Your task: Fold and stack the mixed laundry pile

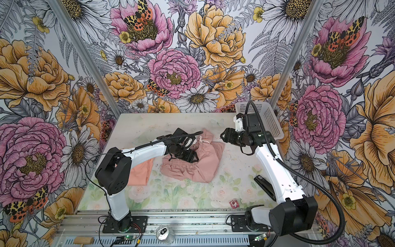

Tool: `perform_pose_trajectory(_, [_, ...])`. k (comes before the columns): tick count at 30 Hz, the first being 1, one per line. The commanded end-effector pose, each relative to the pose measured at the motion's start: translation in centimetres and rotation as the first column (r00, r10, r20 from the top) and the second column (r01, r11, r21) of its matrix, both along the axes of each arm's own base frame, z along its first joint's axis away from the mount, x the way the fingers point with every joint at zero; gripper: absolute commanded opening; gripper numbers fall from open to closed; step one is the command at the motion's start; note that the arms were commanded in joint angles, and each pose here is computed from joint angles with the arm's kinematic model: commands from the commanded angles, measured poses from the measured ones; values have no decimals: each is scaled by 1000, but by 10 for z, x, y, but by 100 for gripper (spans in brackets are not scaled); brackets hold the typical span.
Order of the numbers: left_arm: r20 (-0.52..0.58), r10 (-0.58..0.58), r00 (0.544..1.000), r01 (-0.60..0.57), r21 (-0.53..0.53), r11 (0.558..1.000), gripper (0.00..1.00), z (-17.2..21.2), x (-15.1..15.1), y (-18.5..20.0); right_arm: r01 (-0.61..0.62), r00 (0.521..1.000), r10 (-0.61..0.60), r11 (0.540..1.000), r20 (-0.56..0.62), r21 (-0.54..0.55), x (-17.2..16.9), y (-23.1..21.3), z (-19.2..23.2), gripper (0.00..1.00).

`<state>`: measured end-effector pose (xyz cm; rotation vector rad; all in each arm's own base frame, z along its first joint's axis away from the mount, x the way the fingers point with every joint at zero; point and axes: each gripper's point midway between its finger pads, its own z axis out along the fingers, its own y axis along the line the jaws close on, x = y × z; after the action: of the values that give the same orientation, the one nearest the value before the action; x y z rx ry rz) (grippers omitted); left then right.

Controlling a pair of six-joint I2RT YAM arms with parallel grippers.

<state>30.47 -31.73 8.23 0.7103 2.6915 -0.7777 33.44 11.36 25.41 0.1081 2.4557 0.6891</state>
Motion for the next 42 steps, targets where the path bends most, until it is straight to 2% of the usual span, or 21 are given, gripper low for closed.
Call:
perform_pose_trajectory(1, [34, -24, 999, 26, -79, 997, 64, 31, -9, -1, -1, 1000, 1, 1000, 18, 17, -1, 0, 5, 65])
perform_pose_trajectory(5, [26, -27, 999, 29, -87, 996, 55, 33, -18, 1, -1, 1000, 0, 1000, 16, 25, -1, 1, 5, 65])
perform_pose_trajectory(8, [26, -19, 999, 22, -92, 996, 37, 36, -21, 3, 1, 1000, -1, 1000, 15, 29, -1, 1, 4, 65])
perform_pose_trajectory(13, [45, 18, 999, -13, -113, 994, 0, 53, -23, 8, 5, 1000, -5, 999, -22, 37, -8, 1, -14, 65])
perform_pose_trajectory(19, [113, 123, 986, -101, -179, 979, 0, 99, -19, 30, 6, 992, 5, 995, -123, 96, -27, 9, -69, 68])
perform_pose_trajectory(24, [205, 248, 947, -199, -232, 952, 0, 154, -14, 70, 28, 987, -10, 993, -160, 114, -29, 13, -112, 76])
perform_pose_trajectory(28, [246, 292, 924, -234, -239, 942, 0, 178, -15, 93, 71, 988, -53, 990, -143, 119, -6, 12, -133, 81])
perform_pose_trajectory(35, [280, 341, 897, -275, -250, 928, 0, 193, -10, 111, 128, 979, -94, 975, -183, 180, 42, 30, -185, 81])
perform_pose_trajectory(37, [291, 355, 888, -287, -254, 924, 0, 197, -8, 115, 142, 976, -106, 972, -189, 188, 50, 33, -196, 68])
perform_pose_trajectory(39, [300, 375, 877, -303, -258, 917, 0, 201, -6, 120, 165, 975, -131, 968, -179, 192, 55, 30, -194, 47])
perform_pose_trajectory(40, [305, 388, 870, -314, -264, 912, 0, 204, -4, 124, 180, 976, -154, 967, -153, 180, 57, 25, -186, 30])
perform_pose_trajectory(42, [324, 409, 853, -330, -273, 904, 0, 212, 0, 130, 213, 975, -202, 965, -89, 153, 61, 10, -159, 3])
